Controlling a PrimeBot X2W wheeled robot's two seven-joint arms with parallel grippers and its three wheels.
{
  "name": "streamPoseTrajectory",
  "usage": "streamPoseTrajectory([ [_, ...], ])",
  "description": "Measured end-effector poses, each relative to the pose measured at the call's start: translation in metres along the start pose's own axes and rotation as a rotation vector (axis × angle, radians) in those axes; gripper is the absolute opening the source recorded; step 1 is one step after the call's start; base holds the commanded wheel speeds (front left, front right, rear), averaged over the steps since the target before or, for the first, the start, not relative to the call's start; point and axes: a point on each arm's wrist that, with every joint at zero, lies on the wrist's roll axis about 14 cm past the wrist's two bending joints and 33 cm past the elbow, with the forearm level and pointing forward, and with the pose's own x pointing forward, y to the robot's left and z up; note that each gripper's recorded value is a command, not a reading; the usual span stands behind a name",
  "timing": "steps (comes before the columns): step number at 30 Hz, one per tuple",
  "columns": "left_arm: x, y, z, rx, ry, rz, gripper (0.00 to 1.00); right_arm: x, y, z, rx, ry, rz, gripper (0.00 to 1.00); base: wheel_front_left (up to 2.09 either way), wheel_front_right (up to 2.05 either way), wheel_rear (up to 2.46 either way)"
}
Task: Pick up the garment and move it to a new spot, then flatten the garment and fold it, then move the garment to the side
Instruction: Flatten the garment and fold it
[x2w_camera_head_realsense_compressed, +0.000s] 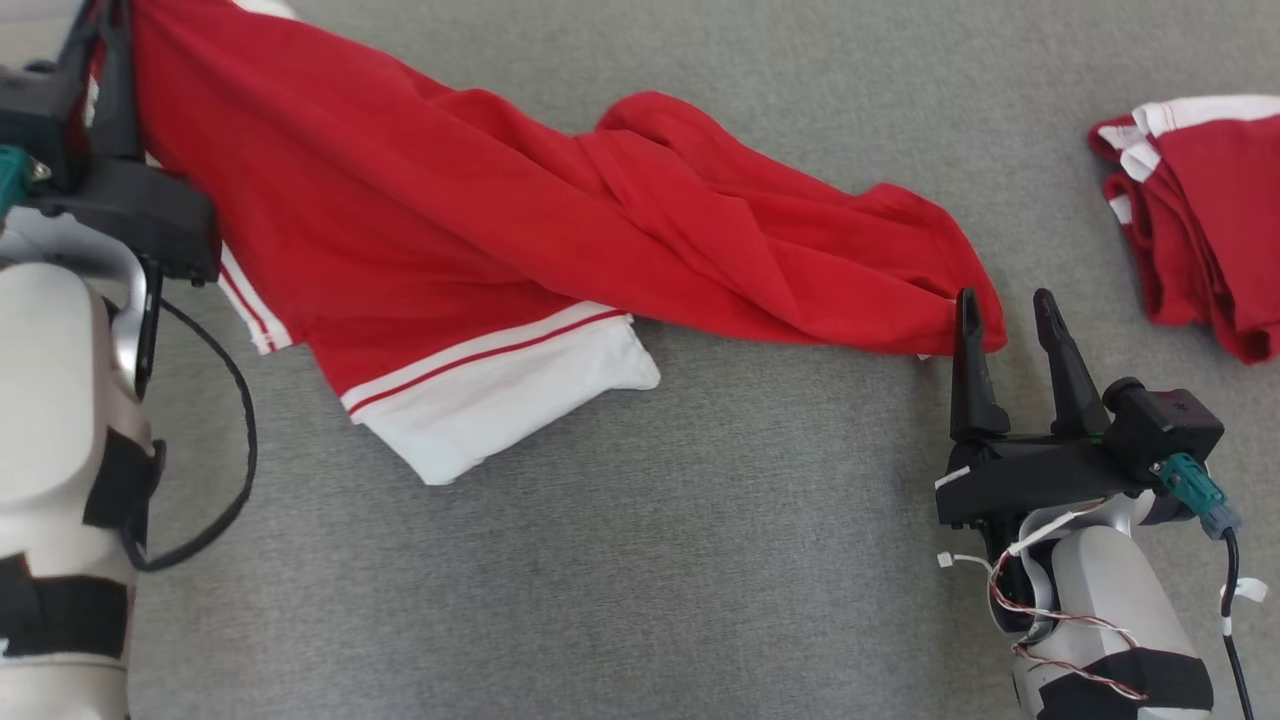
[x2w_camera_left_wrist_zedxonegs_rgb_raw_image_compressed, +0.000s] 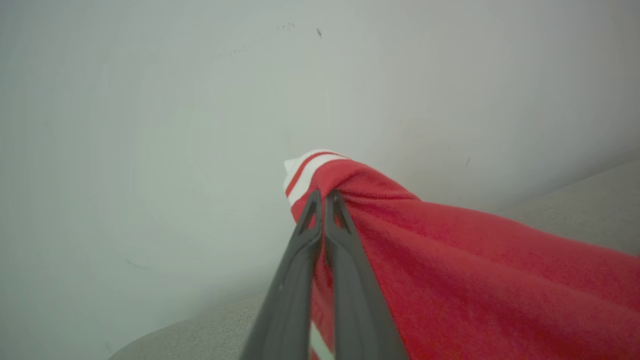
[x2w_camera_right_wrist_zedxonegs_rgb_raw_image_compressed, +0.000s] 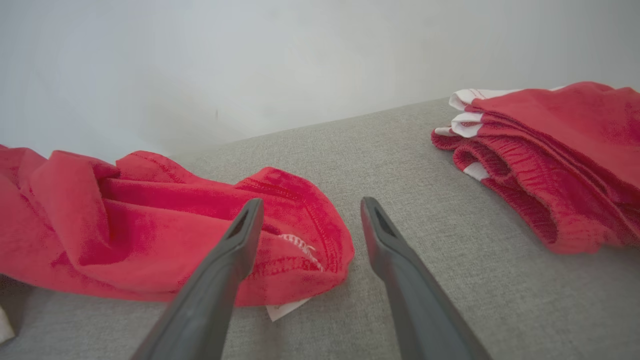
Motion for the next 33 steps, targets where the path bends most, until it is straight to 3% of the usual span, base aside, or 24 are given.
streamPoseTrajectory([
  [1, 0.004, -0.001, -0.004, -0.003, 0.008, 0.004, 0.82, 0.0, -0.002, -0.001, 0.0, 0.001, -0.006, 1.0, 0.0, 0.0, 0.0],
  [2, 0.006, -0.001, -0.01, -0.016, 0.024, 0.017, 1.0, 0.0, -0.004, -0.002, -0.002, 0.005, -0.011, 1.0, 0.0, 0.0, 0.0],
  [12, -0.02, -0.032, -0.068, -0.183, 0.152, 0.056, 1.0, -0.003, -0.013, -0.002, -0.001, 0.005, -0.04, 1.0, 0.0, 0.0, 0.0],
  [22, -0.094, -0.066, -0.068, -0.381, 0.169, 0.07, 1.0, -0.01, 0.011, 0.016, 0.011, -0.03, 0.02, 1.0, 0.0, 0.0, 0.0],
  [33, -0.155, -0.123, -0.084, -0.524, 0.277, -0.032, 1.0, -0.022, 0.016, 0.025, 0.009, -0.045, 0.037, 1.0, 0.0, 0.0, 0.0],
])
